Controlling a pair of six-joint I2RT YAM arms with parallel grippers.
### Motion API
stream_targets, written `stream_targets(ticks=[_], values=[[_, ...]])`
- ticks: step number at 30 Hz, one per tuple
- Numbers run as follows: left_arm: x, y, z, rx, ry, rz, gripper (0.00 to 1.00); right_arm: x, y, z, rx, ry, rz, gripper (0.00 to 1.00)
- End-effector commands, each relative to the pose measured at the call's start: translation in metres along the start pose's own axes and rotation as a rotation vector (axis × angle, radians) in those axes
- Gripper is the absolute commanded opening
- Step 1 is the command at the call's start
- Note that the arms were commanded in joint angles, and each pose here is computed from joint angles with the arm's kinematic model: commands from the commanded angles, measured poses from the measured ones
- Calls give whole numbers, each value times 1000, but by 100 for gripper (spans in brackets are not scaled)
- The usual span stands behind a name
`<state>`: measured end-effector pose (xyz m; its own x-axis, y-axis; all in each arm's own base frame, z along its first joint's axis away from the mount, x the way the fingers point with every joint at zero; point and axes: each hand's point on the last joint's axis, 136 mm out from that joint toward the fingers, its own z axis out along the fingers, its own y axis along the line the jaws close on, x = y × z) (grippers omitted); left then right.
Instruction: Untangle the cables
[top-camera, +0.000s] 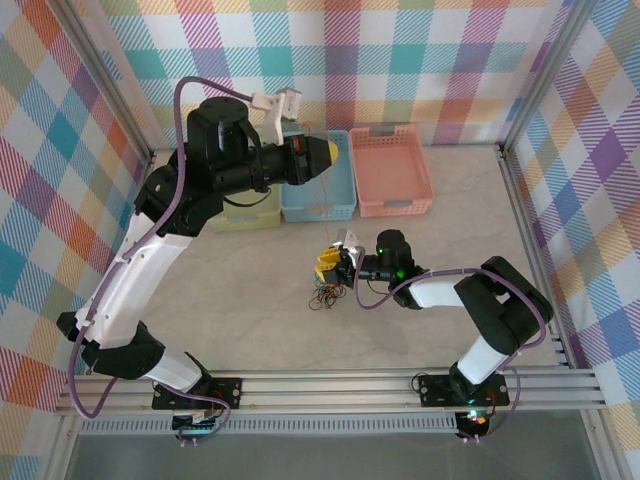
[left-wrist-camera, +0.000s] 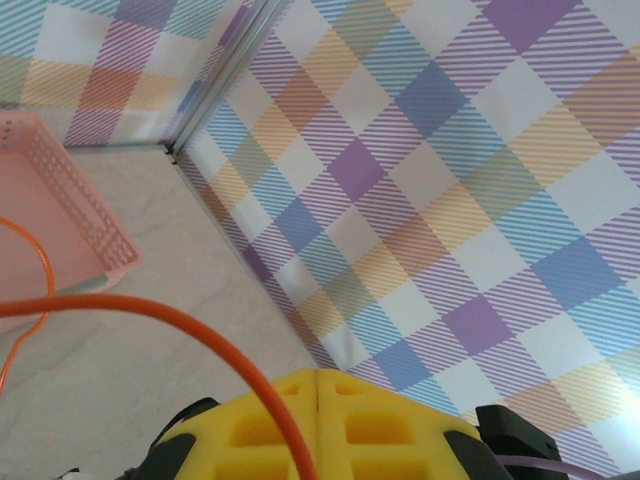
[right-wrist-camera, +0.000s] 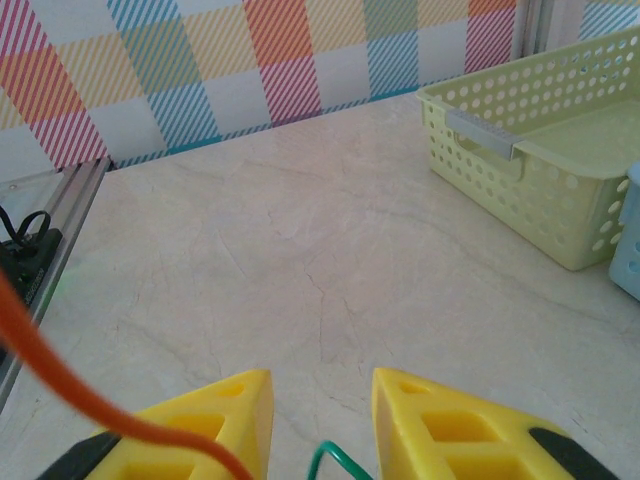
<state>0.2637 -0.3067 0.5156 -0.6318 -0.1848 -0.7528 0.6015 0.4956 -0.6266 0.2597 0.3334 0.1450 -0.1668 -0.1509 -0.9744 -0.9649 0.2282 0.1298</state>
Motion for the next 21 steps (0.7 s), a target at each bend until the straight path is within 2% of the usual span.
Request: stream_targets(ticks=[1, 15, 21], values=[[-14, -9, -12, 1, -47, 40, 0, -3, 3, 1, -8, 1, 0, 33], [-39, -22, -38, 6, -125, 70, 0, 4, -1, 4, 16, 44, 6, 34], [-41, -11, -42, -49, -142, 90, 0, 4, -4, 3, 40, 45, 4, 34]])
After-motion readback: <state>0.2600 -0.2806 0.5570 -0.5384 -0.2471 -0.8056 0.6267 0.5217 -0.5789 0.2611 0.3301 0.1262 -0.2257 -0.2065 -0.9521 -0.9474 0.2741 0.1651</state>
